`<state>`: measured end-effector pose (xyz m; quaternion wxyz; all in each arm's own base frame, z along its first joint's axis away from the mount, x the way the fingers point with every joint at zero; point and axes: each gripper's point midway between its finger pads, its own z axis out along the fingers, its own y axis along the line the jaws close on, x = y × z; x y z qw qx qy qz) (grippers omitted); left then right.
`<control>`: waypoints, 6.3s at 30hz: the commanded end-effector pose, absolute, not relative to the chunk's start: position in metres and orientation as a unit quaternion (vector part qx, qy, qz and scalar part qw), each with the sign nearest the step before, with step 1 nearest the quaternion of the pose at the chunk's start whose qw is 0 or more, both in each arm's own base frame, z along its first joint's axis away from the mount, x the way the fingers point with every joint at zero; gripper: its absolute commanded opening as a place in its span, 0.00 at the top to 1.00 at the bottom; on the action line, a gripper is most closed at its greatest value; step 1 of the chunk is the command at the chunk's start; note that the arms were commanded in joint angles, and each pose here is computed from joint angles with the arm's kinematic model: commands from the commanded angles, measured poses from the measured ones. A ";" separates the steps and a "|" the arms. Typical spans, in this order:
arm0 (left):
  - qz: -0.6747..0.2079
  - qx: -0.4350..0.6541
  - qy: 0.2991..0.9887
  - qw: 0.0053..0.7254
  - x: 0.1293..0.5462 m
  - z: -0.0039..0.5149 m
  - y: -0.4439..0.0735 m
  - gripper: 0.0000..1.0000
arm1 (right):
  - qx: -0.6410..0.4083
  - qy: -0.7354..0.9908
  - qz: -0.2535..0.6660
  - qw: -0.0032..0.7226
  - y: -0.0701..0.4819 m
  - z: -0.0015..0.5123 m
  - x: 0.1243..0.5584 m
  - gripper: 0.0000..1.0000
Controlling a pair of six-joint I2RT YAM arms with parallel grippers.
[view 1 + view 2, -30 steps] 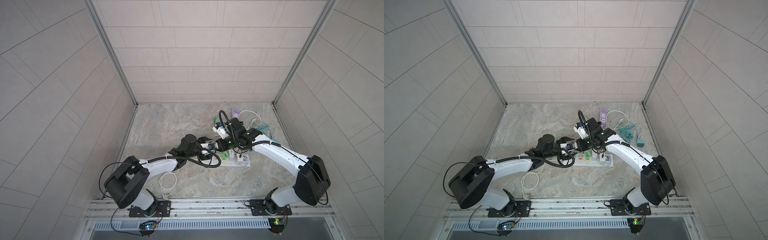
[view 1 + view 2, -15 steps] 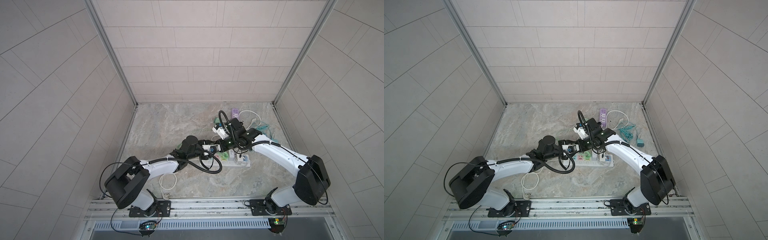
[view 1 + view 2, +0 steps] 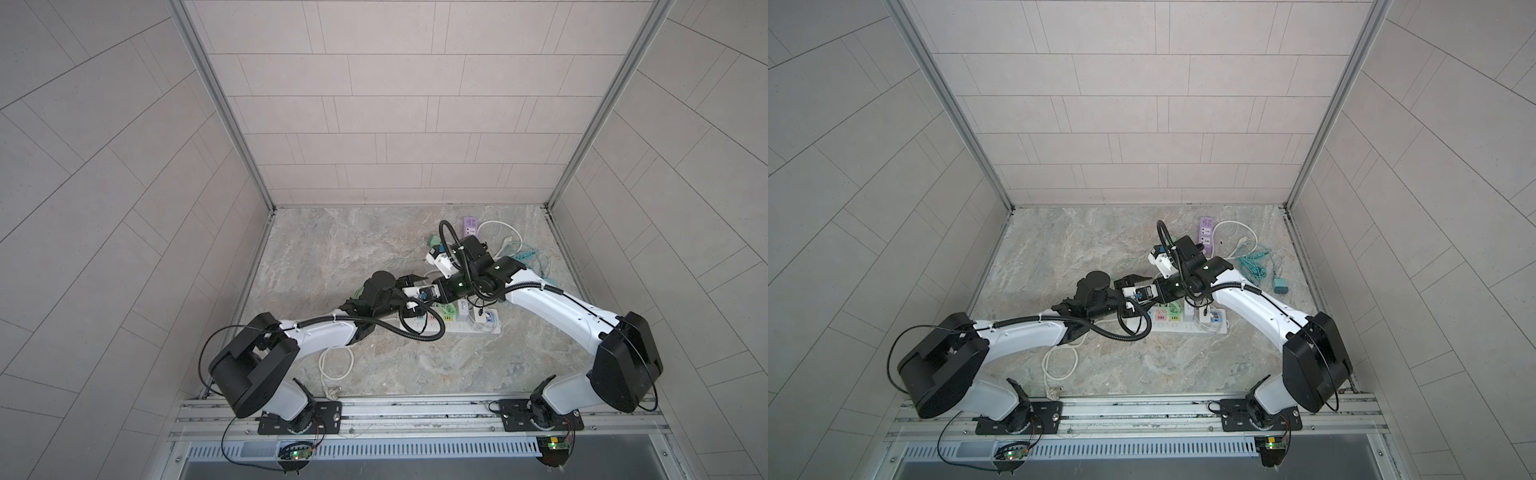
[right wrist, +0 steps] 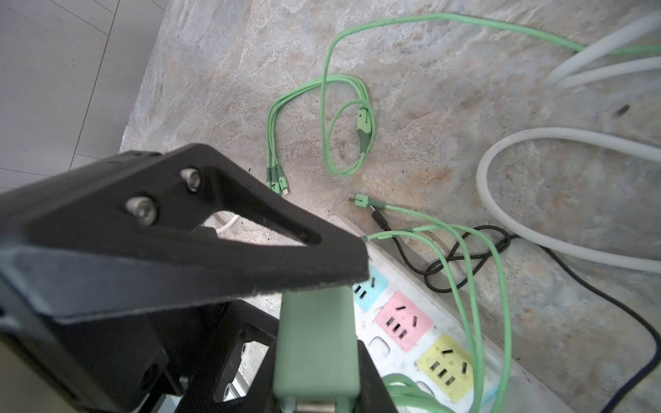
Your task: Insert the plug
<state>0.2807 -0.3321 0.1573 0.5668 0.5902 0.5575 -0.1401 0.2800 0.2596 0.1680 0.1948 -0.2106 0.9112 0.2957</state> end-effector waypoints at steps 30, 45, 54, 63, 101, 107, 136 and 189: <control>-0.138 0.495 0.612 0.600 0.299 0.174 -0.316 0.84 | -0.123 0.901 0.257 0.327 0.196 0.244 0.293 0.51; -0.221 0.432 0.618 0.619 0.286 0.200 -0.316 0.84 | -0.164 0.879 0.308 0.326 0.227 0.230 0.247 0.63; -0.249 0.438 0.614 0.607 0.273 0.197 -0.315 0.84 | -0.153 0.876 0.307 0.340 0.243 0.225 0.271 0.51; -0.280 0.441 0.610 0.596 0.269 0.193 -0.324 0.84 | -0.166 0.865 0.328 0.341 0.258 0.227 0.280 0.52; -0.129 0.412 0.701 0.568 0.308 0.127 -0.287 0.35 | -0.079 0.937 0.188 0.282 0.175 0.107 0.205 0.97; -0.139 0.414 0.709 0.553 0.329 0.113 -0.291 0.36 | -0.063 0.945 0.154 0.283 0.150 0.088 0.192 0.97; -0.190 0.371 0.828 0.375 0.342 0.063 -0.292 0.40 | 0.013 0.968 0.039 0.247 0.098 0.049 0.222 0.95; -0.337 0.314 0.843 0.279 0.254 0.047 -0.300 0.53 | -0.019 0.962 0.156 0.224 0.188 0.113 0.350 0.98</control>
